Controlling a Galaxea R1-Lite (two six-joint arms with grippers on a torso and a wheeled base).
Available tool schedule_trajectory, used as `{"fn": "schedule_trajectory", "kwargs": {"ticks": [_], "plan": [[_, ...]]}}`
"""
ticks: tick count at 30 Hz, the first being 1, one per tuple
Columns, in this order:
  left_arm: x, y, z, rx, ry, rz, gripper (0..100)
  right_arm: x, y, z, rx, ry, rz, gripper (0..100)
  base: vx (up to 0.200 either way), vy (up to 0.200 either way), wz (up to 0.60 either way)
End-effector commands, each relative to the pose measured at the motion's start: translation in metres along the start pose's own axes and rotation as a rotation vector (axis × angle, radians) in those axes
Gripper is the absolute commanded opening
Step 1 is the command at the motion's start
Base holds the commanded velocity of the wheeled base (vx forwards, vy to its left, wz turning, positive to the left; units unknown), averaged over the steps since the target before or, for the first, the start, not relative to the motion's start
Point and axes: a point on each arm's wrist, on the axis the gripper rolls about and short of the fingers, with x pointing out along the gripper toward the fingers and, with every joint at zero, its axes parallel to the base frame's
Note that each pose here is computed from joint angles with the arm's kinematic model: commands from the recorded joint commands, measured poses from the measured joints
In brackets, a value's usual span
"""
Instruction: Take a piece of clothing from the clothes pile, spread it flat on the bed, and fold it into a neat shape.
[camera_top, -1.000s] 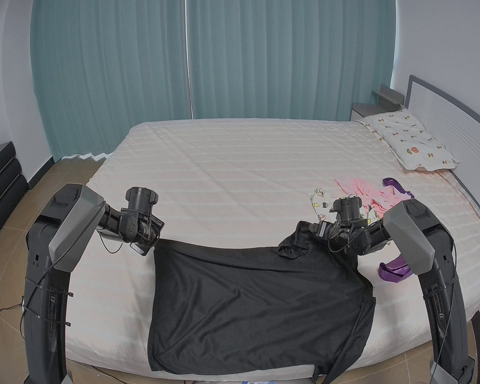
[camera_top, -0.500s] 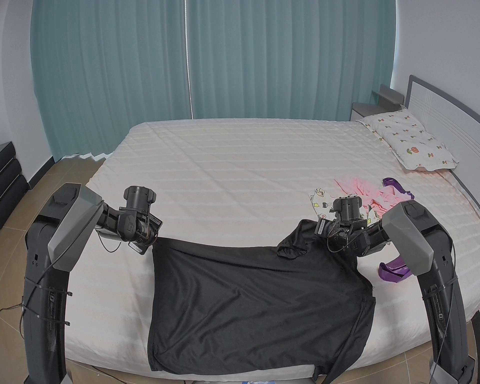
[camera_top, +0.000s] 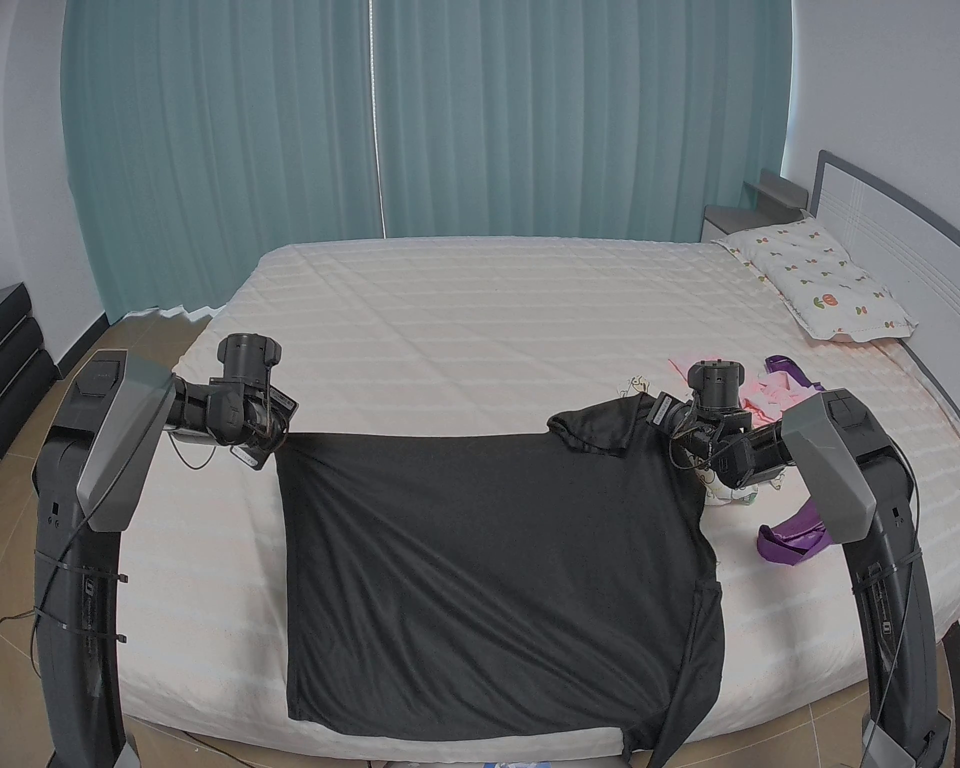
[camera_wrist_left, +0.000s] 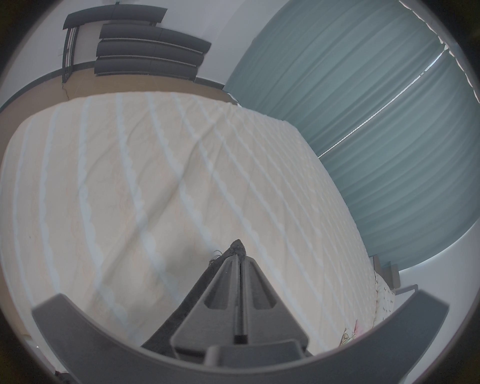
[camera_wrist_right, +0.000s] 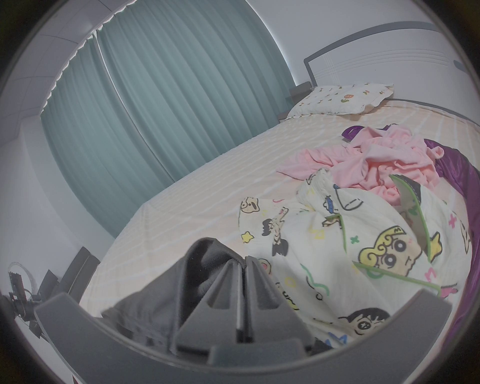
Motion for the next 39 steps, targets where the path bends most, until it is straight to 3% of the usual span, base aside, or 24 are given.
{"fn": "schedule_trajectory", "kwargs": {"ticks": [1,6,12,13,15,16,22,29,30,31,32,36,39], "plan": [[0.033,0.011,-0.007,0.042,0.023,0.079,0,0.011,-0.007,-0.010,0.012,-0.006,-0.010,0,0.000,0.000,0.00],[0.048,0.020,-0.018,0.098,0.031,0.078,0,0.021,-0.015,-0.014,0.021,-0.026,-0.029,0,0.000,0.000,0.00],[0.051,0.021,-0.021,0.093,0.038,0.074,0,0.022,-0.015,-0.015,0.023,-0.036,-0.034,0,0.000,0.000,0.00],[0.051,0.021,-0.021,0.093,0.038,0.074,100,0.022,-0.015,-0.015,0.023,-0.036,-0.034,0,0.000,0.000,0.00],[0.051,0.021,-0.021,0.093,0.040,0.075,100,0.022,-0.015,-0.017,0.022,-0.029,-0.034,0,0.000,0.000,0.00],[0.052,0.022,-0.022,0.093,0.041,0.076,100,0.022,-0.015,-0.019,0.021,-0.023,-0.036,100,0.000,0.000,0.00],[0.051,0.021,-0.021,0.091,0.038,0.074,100,0.023,-0.016,-0.025,0.019,-0.012,-0.041,100,0.000,0.000,0.00],[0.038,0.012,-0.010,0.048,0.026,0.061,100,0.012,-0.012,-0.002,0.032,-0.037,-0.041,100,0.000,0.000,0.00],[0.017,0.001,0.002,-0.010,0.054,0.045,100,0.000,-0.003,0.019,0.110,-0.063,-0.025,100,0.000,0.000,0.00],[0.017,0.001,0.002,-0.010,0.054,0.045,100,0.000,-0.003,0.019,0.110,-0.063,-0.025,100,0.000,0.000,0.00],[0.001,-0.005,0.007,-0.046,0.113,0.030,100,-0.010,0.006,0.027,0.156,-0.059,-0.005,100,0.000,0.000,0.00],[-0.045,-0.008,0.015,-0.120,0.276,-0.031,100,-0.034,0.030,0.025,0.210,0.012,0.038,100,0.000,0.000,0.00],[-0.062,-0.002,0.013,-0.125,0.329,-0.041,100,-0.045,0.035,0.022,0.221,0.064,0.032,100,0.000,0.000,0.00]]}}
